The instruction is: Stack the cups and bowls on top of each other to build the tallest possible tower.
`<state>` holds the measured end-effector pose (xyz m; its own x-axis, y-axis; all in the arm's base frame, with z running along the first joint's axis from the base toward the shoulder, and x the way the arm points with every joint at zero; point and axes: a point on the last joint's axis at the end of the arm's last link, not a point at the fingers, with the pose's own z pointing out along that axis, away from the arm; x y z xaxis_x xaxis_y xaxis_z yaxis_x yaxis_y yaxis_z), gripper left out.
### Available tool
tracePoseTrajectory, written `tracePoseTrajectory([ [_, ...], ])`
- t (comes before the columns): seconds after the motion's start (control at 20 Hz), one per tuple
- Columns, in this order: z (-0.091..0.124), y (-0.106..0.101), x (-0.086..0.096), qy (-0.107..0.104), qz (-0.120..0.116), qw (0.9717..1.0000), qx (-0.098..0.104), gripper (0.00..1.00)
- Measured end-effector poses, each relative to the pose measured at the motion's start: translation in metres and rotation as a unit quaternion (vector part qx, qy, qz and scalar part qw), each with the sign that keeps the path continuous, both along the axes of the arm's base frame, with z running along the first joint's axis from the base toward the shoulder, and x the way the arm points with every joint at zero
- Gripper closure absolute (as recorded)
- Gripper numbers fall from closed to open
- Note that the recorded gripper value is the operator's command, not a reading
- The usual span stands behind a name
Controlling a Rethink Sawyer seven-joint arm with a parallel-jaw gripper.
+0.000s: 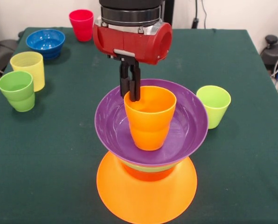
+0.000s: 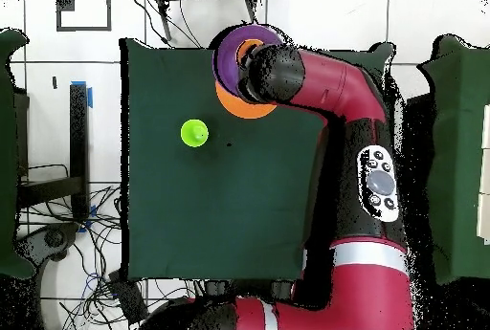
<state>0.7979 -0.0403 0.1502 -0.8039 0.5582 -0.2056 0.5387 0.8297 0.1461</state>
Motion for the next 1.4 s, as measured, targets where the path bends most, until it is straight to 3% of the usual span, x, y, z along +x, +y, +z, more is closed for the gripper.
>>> tracePoseTrajectory([
  [0.4,0.002,-0.006,-0.01,0.04,-0.004,0.9992,0.002,1.0],
  [0.95,0.004,-0.007,-0.013,0.051,-0.006,0.9986,0.005,1.0],
  [1.4,0.006,-0.006,-0.011,0.049,-0.005,0.9988,0.004,1.0],
])
